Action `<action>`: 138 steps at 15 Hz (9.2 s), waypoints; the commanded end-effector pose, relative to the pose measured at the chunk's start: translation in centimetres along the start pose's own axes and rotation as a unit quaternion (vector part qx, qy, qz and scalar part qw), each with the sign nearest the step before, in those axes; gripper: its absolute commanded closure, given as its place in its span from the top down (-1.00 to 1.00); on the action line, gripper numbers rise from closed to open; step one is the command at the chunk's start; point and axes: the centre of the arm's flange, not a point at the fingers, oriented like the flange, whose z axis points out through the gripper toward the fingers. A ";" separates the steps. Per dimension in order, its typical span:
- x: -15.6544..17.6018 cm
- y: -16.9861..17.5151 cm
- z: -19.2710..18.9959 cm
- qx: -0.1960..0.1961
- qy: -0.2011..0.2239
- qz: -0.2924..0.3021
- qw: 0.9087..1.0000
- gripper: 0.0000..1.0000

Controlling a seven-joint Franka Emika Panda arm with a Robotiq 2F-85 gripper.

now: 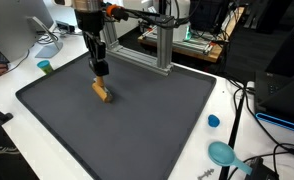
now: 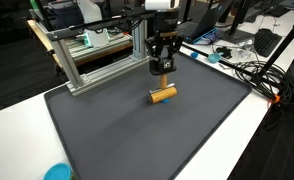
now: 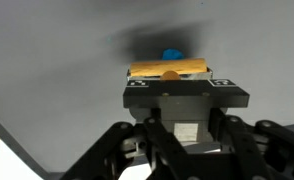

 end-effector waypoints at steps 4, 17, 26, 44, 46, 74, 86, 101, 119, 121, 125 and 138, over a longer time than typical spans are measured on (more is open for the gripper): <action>-0.4 -0.4 1.8 -0.005 -0.038 0.008 0.999 -0.57; 0.2 -0.7 1.1 -0.006 -0.016 0.005 1.000 -0.57; 0.1 -0.9 4.1 -0.020 -0.048 0.008 0.999 -0.57; -1.8 -2.5 7.0 -0.050 -0.092 -0.024 0.994 -0.57; -1.5 -2.5 7.3 -0.049 -0.096 -0.023 0.994 -0.57; 0.9 0.4 7.3 -0.012 -0.157 -0.062 0.986 -0.57; 1.2 1.4 6.2 -0.035 -0.144 -0.069 0.987 -0.57; 1.4 -0.7 5.7 -0.002 -0.001 0.058 0.998 -0.57; 0.0 0.5 -2.6 0.026 0.023 -0.036 0.999 -0.57; -0.3 -0.7 -3.1 0.025 0.010 -0.077 0.997 -0.57; -0.6 -2.5 -1.8 0.015 -0.002 -0.106 0.994 -0.57; 0.3 0.4 3.0 -0.032 -0.090 -0.069 0.993 -0.57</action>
